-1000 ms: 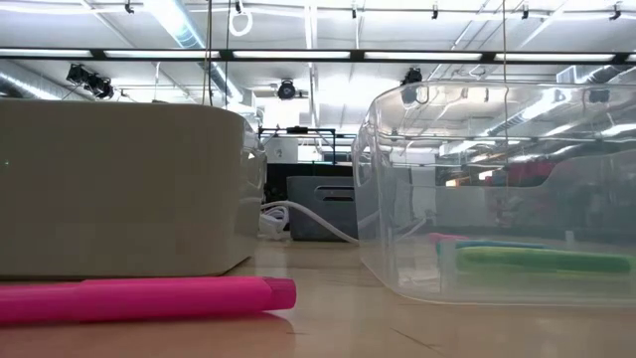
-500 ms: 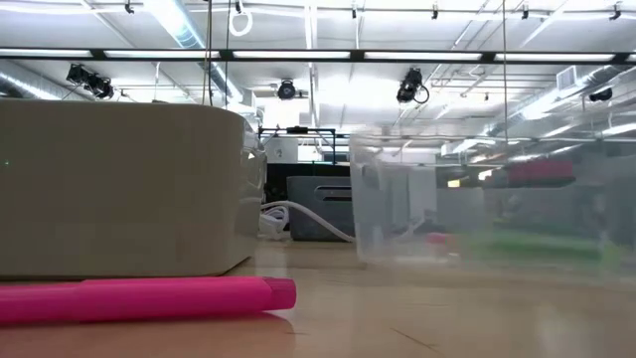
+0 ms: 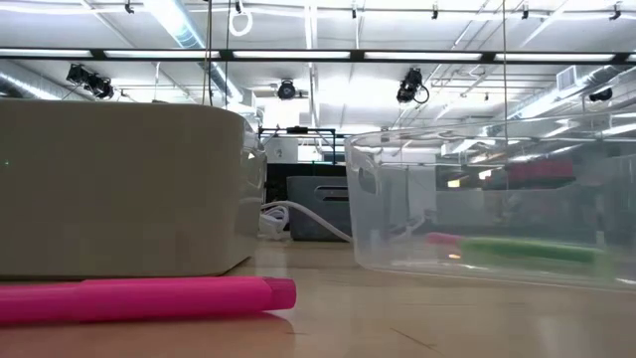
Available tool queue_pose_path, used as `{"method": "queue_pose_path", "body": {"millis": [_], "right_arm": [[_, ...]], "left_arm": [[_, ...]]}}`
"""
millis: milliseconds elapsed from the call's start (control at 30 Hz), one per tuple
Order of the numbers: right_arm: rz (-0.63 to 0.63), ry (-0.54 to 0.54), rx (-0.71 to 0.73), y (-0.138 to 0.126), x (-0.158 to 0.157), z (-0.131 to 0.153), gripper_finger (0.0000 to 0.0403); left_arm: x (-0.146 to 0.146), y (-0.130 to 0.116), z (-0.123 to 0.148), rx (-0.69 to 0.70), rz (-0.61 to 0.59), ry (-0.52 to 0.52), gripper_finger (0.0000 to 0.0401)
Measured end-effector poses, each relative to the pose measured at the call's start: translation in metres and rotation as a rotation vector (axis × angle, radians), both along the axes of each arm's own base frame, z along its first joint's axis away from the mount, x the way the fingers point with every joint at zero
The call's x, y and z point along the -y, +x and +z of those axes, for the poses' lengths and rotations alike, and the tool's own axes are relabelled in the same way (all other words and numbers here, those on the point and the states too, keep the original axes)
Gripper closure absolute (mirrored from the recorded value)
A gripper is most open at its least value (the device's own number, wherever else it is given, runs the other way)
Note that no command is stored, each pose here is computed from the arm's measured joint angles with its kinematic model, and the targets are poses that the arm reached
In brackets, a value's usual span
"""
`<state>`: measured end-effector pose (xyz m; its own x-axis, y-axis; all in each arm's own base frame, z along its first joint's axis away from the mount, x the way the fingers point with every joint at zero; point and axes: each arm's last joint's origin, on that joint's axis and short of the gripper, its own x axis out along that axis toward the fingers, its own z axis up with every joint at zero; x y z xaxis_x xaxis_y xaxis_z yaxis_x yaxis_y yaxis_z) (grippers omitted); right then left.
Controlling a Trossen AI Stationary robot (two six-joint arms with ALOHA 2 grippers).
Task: Pick & Place Markers
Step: Put the purple pen into the transparent bin
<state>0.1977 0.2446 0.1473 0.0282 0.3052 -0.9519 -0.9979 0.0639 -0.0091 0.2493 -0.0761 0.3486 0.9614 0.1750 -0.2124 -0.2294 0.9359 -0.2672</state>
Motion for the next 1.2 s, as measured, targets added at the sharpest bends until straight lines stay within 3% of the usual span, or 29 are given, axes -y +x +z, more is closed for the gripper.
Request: {"method": "queue_pose_path", "body": {"millis": [300, 567, 967, 1067, 1200], "right_arm": [[-0.004, -0.029, 0.023, 0.001, 0.001, 0.000, 0.0246], [0.017, 0.012, 0.065, 0.004, -0.003, 0.001, 0.0246], [0.012, -0.012, 0.026, 0.007, -0.009, -0.019, 0.0246], [-0.004, -0.001, 0.019, 0.007, -0.009, -0.018, 0.0256], [-0.024, 0.002, -0.003, 0.006, -0.009, -0.018, 0.0297]], "left_arm": [[0.000, 0.000, 0.000, 0.001, 0.001, -0.007, 0.0222], [0.000, 0.000, 0.000, 0.001, 0.001, -0.008, 0.0222], [0.002, 0.000, 0.000, 0.001, -0.053, -0.058, 0.0222], [0.002, 0.000, 0.000, 0.001, -0.058, -0.068, 0.0222], [0.002, 0.000, 0.000, 0.001, -0.058, -0.067, 0.0222]]}}
